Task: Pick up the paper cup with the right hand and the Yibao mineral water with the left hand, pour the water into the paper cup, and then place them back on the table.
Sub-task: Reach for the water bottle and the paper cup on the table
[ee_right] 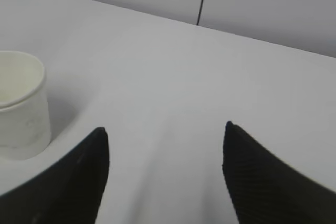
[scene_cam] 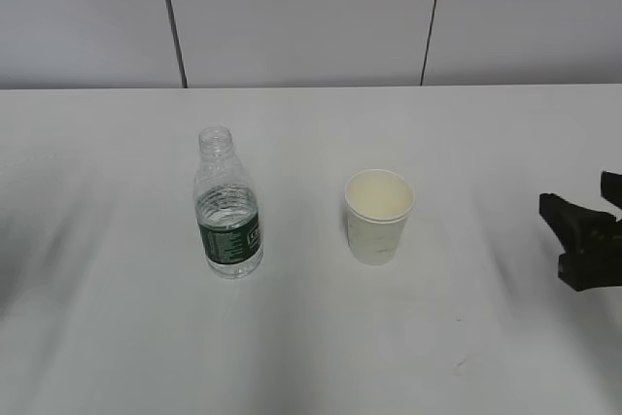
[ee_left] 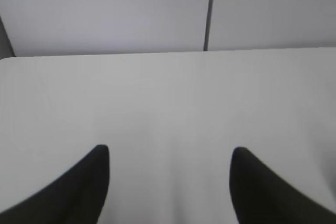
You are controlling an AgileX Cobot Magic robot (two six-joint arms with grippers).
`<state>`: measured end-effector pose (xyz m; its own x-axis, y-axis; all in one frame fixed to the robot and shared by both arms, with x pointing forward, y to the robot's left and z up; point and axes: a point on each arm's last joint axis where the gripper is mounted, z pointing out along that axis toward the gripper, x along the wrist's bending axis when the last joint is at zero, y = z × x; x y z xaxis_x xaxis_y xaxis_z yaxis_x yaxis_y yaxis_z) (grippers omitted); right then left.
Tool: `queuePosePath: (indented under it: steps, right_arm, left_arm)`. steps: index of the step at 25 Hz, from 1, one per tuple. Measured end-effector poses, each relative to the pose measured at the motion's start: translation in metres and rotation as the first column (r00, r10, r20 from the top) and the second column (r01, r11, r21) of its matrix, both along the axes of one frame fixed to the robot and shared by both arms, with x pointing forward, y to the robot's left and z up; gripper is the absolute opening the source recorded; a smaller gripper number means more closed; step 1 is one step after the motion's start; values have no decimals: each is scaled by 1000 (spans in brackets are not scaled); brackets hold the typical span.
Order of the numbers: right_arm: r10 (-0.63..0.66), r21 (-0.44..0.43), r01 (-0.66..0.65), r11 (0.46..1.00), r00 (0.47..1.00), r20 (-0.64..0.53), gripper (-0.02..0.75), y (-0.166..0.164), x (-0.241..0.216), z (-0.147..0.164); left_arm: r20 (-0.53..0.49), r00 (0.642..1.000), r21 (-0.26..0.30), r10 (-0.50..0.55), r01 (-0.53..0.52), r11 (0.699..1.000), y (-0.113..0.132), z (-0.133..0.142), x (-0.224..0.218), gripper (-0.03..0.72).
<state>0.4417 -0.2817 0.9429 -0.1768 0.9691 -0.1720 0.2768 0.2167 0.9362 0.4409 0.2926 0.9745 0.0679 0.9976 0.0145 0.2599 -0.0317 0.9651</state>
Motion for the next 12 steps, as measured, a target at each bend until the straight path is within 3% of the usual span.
queuePosePath:
  steps: [7,12]
  right_arm:
    - [68,26,-67,997,997,-44,533,7,13,-30]
    - [140,45,-139,989,990,-28,533,14,18,-49]
  left_arm:
    - [-114,985,54,-127,134,990,-10,-33,13,449]
    - [-123,978,51,-168,175,983,-14,-44,18,449]
